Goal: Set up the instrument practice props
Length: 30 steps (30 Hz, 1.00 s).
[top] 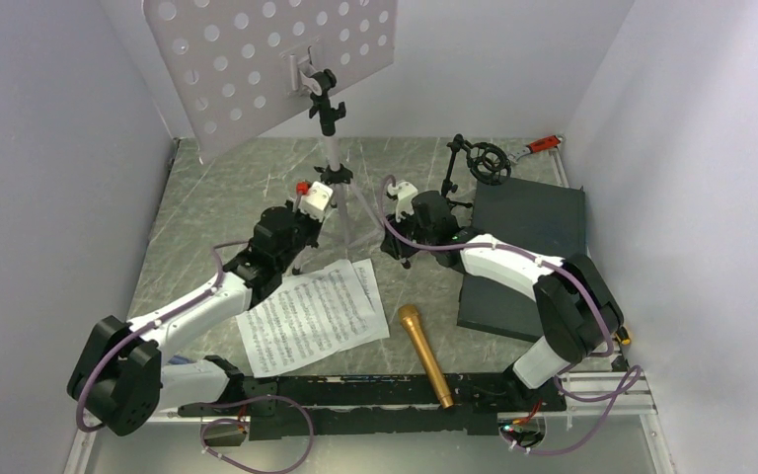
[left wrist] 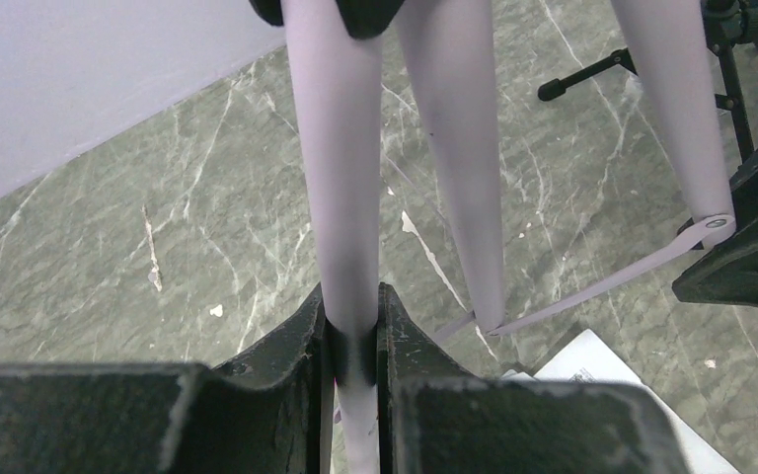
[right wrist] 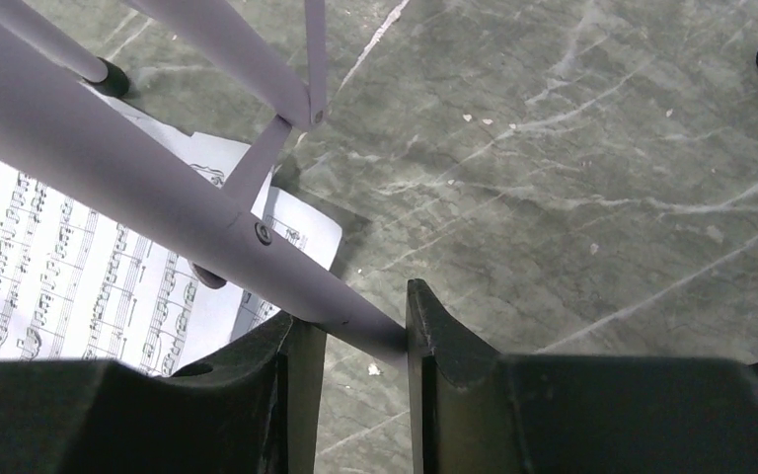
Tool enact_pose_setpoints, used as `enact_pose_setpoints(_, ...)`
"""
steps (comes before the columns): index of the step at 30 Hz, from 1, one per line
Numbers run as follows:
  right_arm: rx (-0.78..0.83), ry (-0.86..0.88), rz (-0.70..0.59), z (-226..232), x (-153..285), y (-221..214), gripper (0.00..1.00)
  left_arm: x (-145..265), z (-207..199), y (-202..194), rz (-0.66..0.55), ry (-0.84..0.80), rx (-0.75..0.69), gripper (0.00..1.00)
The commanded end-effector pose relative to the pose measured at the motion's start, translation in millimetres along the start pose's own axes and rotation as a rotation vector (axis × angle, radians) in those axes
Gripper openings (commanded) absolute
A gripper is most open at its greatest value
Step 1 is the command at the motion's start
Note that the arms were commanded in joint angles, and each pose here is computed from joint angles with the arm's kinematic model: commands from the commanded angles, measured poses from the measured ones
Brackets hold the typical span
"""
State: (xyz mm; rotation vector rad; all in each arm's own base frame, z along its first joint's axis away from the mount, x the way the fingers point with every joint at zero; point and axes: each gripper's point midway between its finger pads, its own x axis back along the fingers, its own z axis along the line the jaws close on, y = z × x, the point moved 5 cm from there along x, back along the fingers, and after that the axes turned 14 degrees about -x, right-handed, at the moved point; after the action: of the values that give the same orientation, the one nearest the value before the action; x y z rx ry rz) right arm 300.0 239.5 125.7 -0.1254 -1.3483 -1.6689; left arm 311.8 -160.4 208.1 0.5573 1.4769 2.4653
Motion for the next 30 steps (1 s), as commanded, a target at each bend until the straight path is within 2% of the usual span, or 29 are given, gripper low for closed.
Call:
enact_pose_setpoints(1, -0.317, -0.459, 0.141, -87, 30, -48, 0.0, 14, 31, -51, 0.291, 0.214, -0.168, 0.03)
enact_pose_setpoints(8, -0.34, -0.432, 0.18, -86, 21, -58, 0.0, 9, 8, -55, 0.31, 0.171, -0.177, 0.03)
enact_pose_setpoints(13, -0.341, -0.405, 0.173, -84, 17, -55, 0.05, 8, 4, -58, 0.333, 0.192, -0.178, 0.03)
enact_pose_setpoints(15, -0.334, -0.398, 0.16, -83, 14, -50, 0.06, 8, 6, -59, 0.344, 0.21, -0.175, 0.02)
enact_pose_setpoints(17, -0.326, -0.393, 0.152, -84, 9, -44, 0.0, 8, 8, -60, 0.35, 0.226, -0.178, 0.03)
enact_pose_setpoints(26, -0.271, -0.401, 0.099, -86, -19, 0, 0.0, 8, 15, -61, 0.383, 0.293, -0.183, 0.03)
enact_pose_setpoints(30, -0.274, -0.395, 0.102, -89, -36, 7, 0.0, 6, 15, -61, 0.389, 0.296, -0.179, 0.03)
